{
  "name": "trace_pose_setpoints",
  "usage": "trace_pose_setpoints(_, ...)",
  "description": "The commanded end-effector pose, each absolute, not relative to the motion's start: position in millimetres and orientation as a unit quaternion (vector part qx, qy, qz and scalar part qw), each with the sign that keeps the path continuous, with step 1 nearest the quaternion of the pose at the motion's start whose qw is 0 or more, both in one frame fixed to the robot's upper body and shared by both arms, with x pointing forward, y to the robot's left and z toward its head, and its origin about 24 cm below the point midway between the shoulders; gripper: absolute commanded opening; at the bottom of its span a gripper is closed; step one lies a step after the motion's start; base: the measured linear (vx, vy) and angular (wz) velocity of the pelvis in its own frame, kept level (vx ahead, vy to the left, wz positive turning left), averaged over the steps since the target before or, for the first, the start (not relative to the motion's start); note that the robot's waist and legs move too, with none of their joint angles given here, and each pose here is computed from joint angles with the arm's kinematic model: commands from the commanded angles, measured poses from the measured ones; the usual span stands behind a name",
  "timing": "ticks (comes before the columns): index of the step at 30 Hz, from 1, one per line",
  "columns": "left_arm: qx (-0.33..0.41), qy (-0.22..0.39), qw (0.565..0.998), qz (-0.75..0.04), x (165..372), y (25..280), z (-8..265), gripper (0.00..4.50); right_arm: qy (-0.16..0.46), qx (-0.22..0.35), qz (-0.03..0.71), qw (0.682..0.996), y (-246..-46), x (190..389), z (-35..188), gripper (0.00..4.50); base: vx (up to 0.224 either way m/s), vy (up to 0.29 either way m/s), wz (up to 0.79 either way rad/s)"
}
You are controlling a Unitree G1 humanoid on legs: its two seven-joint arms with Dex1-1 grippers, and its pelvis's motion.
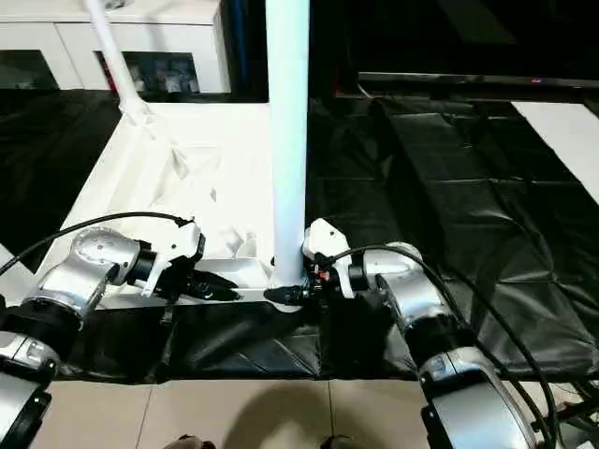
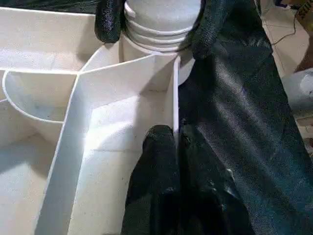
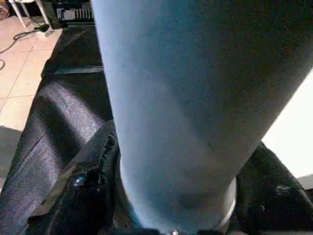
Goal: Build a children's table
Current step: Rotate leg to tighten
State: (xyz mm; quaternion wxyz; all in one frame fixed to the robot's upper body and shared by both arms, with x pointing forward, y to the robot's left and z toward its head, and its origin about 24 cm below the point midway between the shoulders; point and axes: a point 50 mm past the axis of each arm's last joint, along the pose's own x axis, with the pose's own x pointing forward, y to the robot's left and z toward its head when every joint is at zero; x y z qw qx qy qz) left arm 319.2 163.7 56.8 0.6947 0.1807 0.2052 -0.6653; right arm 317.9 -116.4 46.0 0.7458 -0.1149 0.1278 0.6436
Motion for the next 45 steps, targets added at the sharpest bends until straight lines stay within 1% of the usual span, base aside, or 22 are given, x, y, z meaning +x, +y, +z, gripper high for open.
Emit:
trace_pose_setpoints(1,0.193,0.22,0.676,-0.677,318,164,55,0.0,0.123,-0.135,0.647,0.74,-111.8,322.6,52,2.69,0.0,0.0,0.0)
trace_pose_setpoints(5,0.196,0.219,0.684,-0.668,320,165,55,0.0,0.122,-0.127,0.643,0.745,-109.3,323.7,52,2.68,0.0,0.0,0.0)
trace_pose_setpoints(6,0.199,0.216,0.696,-0.655,323,164,55,0.0,0.121,-0.116,0.632,0.757,-107.6,324.5,50,2.68,0.0,0.0,0.0)
trace_pose_setpoints(11,0.195,0.201,0.758,-0.589,336,142,54,0.0,0.12,-0.097,0.536,0.83,-101.9,328.4,37,2.67,0.0,0.0,0.0)
trace_pose_setpoints(14,0.168,0.186,0.778,-0.576,338,114,52,0.0,0.133,-0.049,0.45,0.882,-92.5,329.8,24,2.67,0.0,0.0,0.0)
trace_pose_setpoints(15,0.155,0.182,0.786,-0.57,338,93,50,0.0,0.144,-0.017,0.392,0.908,-81.0,330.6,17,2.67,0.0,0.0,0.0)
trace_pose_setpoints(16,0.154,0.181,0.786,-0.57,337,92,50,0.0,0.144,-0.016,0.39,0.909,-80.7,330.7,16,2.67,0.0,0.0,0.0)
trace_pose_setpoints(17,0.148,0.18,0.79,-0.567,337,82,49,0.0,0.15,-0.014,0.359,0.921,-73.8,331.7,14,2.67,0.0,0.0,0.0)
trace_pose_setpoints(18,0.144,0.179,0.789,-0.569,334,69,46,0.0,0.145,-0.011,0.345,0.927,-57.4,332.1,14,2.67,0.0,0.0,0.0)
trace_pose_setpoints(22,0.159,0.183,0.785,-0.571,333,62,43,0.0,0.115,-0.018,0.344,0.932,-31.6,334.2,25,2.67,0.0,0.0,0.0)
trace_pose_setpoints(23,0.161,0.183,0.785,-0.57,333,63,43,0.0,0.107,-0.017,0.347,0.932,-31.3,335.1,28,3.23,0.0,0.0,0.0)
trace_pose_setpoints(26,0.165,0.184,0.787,-0.566,336,72,46,0.0,0.075,-0.016,0.352,0.933,-39.3,340.7,40,3.43,0.0,0.0,0.0)
trace_pose_setpoints(28,0.172,0.18,0.785,-0.566,337,77,47,0.0,0.064,-0.034,0.357,0.931,-46.5,342.5,43,3.58,0.0,0.0,0.0)
trace_pose_setpoints(29,0.174,0.181,0.784,-0.567,337,81,48,0.0,0.062,-0.033,0.371,0.926,-51.9,342.8,44,3.81,0.0,0.0,0.0)
trace_pose_setpoints(31,0.178,0.175,0.775,-0.58,336,90,49,0.0,0.062,-0.028,0.407,0.911,-64.0,341.8,46,3.81,0.0,0.0,0.0)
trace_pose_setpoints(33,0.183,0.164,0.761,-0.601,334,100,52,0.0,0.063,-0.056,0.477,0.875,-78.8,335.3,48,3.81,0.0,0.0,0.0)
trace_pose_setpoints(36,0.188,0.163,0.749,-0.613,332,110,53,0.0,0.069,-0.072,0.548,0.83,-92.7,326.4,49,3.81,0.0,0.0,0.0)
trace_pose_setpoints(37,0.188,0.163,0.749,-0.613,332,110,53,0.0,0.069,-0.072,0.548,0.83,-92.7,326.4,49,3.81,0.0,0.0,0.0)
trace_pose_setpoints(38,0.189,0.168,0.735,-0.629,330,119,54,0.0,0.08,-0.091,0.581,0.805,-102.9,322.4,48,3.81,0.0,0.0,0.0)
trace_pose_setpoints(40,0.192,0.176,0.717,-0.646,328,127,55,0.0,0.092,-0.108,0.604,0.784,-111.7,320.4,48,3.81,0.0,0.0,0.0)
trace_pose_setpoints(42,0.191,0.182,0.702,-0.661,326,133,56,0.0,0.104,-0.115,0.62,0.769,-116.3,319.3,48,3.53,0.0,0.0,0.0)
trace_pose_setpoints(45,0.184,0.187,0.692,-0.673,324,137,56,0.0,0.122,-0.126,0.642,0.747,-119.5,316.1,46,3.43,0.0,0.0,0.0)
